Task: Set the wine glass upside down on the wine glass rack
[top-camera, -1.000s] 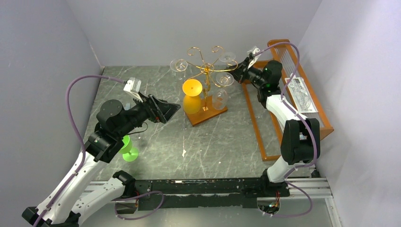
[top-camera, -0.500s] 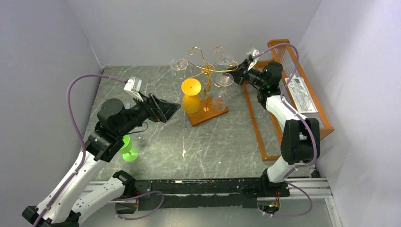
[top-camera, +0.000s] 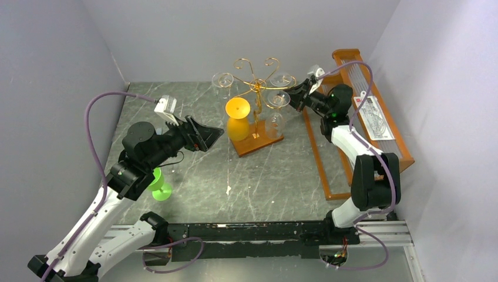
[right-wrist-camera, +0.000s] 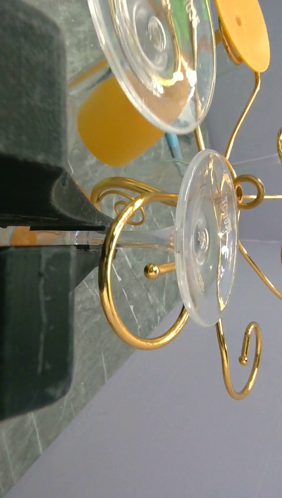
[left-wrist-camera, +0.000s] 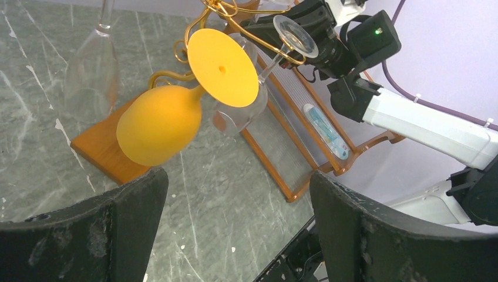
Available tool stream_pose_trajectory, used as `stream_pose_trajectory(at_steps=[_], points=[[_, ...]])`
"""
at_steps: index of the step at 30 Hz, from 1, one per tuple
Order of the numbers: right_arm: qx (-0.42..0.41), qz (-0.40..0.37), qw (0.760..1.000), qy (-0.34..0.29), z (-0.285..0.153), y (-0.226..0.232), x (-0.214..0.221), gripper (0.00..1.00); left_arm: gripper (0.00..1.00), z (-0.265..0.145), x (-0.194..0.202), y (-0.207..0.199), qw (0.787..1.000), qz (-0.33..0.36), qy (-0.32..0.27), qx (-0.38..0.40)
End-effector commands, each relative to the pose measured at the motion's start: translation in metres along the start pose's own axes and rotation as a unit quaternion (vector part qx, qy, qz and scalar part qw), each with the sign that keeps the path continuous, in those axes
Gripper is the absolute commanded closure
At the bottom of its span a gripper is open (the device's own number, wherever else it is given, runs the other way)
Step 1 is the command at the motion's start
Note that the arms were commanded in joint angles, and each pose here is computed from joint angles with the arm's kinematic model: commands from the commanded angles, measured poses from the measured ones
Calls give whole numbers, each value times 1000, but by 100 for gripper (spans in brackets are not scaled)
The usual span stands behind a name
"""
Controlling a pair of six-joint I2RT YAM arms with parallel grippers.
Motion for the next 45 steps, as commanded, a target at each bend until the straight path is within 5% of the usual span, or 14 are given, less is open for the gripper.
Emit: stream_pose_trajectory(at_steps=[1, 24, 45], points=[[17, -52, 998, -43, -6, 10, -22, 100, 6, -4, -8, -3, 1000, 9, -9, -5], [145, -39, 979, -138, -24, 15, -27, 100, 6, -15, -7, -2, 1000, 17, -9, -18], [113, 5, 992, -58, -8, -6, -6, 90, 6, -19, -6, 0, 999, 19, -8, -31]])
Point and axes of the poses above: each gripper's point midway between its finger pads, its own z axis out along the fingers, its own y axis along the line the jaws close on, x = y × z, the point moved 10 cm from there along -z, back along the fingers, and after that the axes turned 12 degrees about z, right-handed, at the moved point
